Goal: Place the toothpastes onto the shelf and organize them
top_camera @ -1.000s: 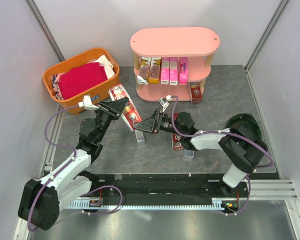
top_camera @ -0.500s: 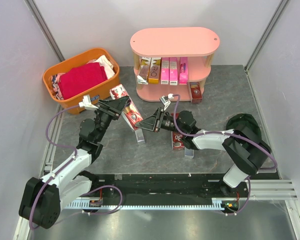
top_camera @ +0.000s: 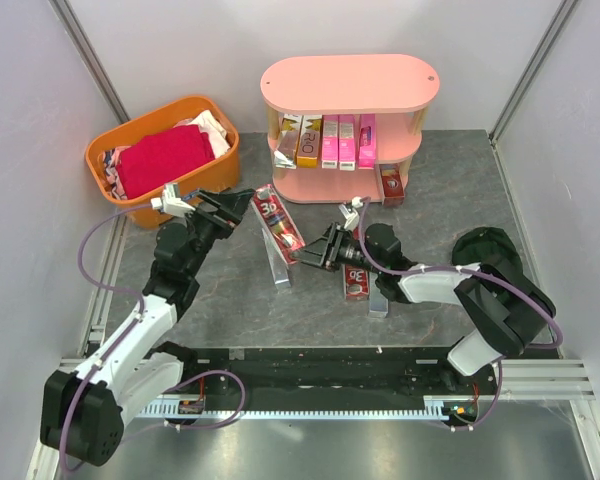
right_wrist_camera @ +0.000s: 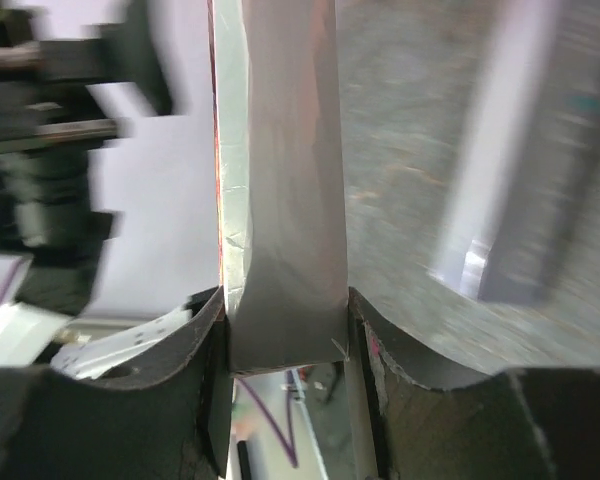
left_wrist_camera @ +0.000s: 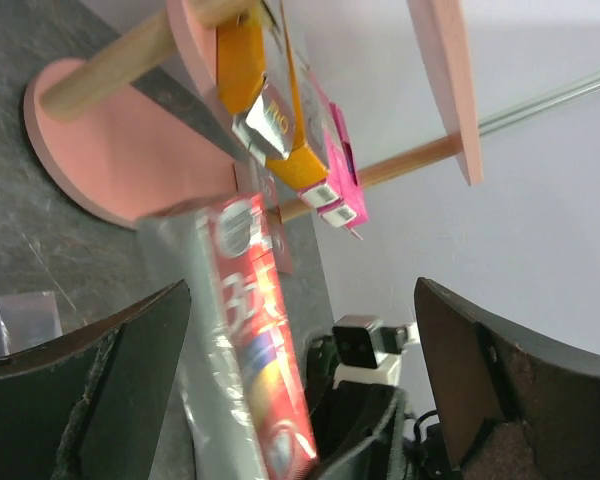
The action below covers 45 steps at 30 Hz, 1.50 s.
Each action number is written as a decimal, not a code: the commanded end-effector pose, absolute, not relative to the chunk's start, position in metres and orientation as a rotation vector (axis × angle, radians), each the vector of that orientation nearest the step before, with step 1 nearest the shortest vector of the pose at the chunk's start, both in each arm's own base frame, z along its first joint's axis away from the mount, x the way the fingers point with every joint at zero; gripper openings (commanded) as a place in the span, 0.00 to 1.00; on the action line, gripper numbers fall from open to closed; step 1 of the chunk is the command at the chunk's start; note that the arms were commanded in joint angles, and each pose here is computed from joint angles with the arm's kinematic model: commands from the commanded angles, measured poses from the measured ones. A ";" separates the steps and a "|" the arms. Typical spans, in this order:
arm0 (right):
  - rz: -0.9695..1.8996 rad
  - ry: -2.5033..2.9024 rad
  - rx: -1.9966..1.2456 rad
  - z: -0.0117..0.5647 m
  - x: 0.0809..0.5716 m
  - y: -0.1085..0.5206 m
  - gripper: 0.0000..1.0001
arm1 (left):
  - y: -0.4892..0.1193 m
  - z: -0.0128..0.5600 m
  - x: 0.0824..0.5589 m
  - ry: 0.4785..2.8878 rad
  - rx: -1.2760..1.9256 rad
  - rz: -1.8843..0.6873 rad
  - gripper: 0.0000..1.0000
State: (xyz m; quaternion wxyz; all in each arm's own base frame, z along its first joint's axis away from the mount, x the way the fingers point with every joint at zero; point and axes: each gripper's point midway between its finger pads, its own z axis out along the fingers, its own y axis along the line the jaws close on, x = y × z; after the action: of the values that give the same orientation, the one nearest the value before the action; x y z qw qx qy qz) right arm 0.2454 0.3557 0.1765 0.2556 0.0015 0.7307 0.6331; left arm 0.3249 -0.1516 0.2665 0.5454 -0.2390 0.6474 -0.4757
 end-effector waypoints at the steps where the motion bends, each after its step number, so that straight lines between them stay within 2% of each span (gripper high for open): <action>1: 1.595 2.038 0.069 0.155 0.256 0.332 0.17 | -0.130 0.296 0.327 1.478 -0.515 -0.970 1.00; 7: 1.480 2.103 0.134 0.131 0.263 0.300 0.15 | -0.119 0.300 0.322 1.458 -0.524 -0.908 1.00; 16: 1.372 2.091 0.193 0.128 0.283 0.270 0.14 | -0.123 0.299 0.325 1.468 -0.517 -0.926 1.00; 29: 1.288 1.967 0.305 0.146 0.369 0.227 0.13 | -0.121 0.298 0.325 1.473 -0.508 -0.913 1.00; 45: 1.254 1.931 0.559 0.108 0.446 0.189 0.13 | -0.117 0.302 0.325 1.475 -0.472 -0.873 1.00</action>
State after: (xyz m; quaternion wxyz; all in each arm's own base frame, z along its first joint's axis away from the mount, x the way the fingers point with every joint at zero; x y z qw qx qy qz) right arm 0.4131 0.1910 0.0700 0.3207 0.2327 0.7944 0.4603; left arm 0.3251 -0.1217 0.2777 0.6020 -0.2259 0.6602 -0.3881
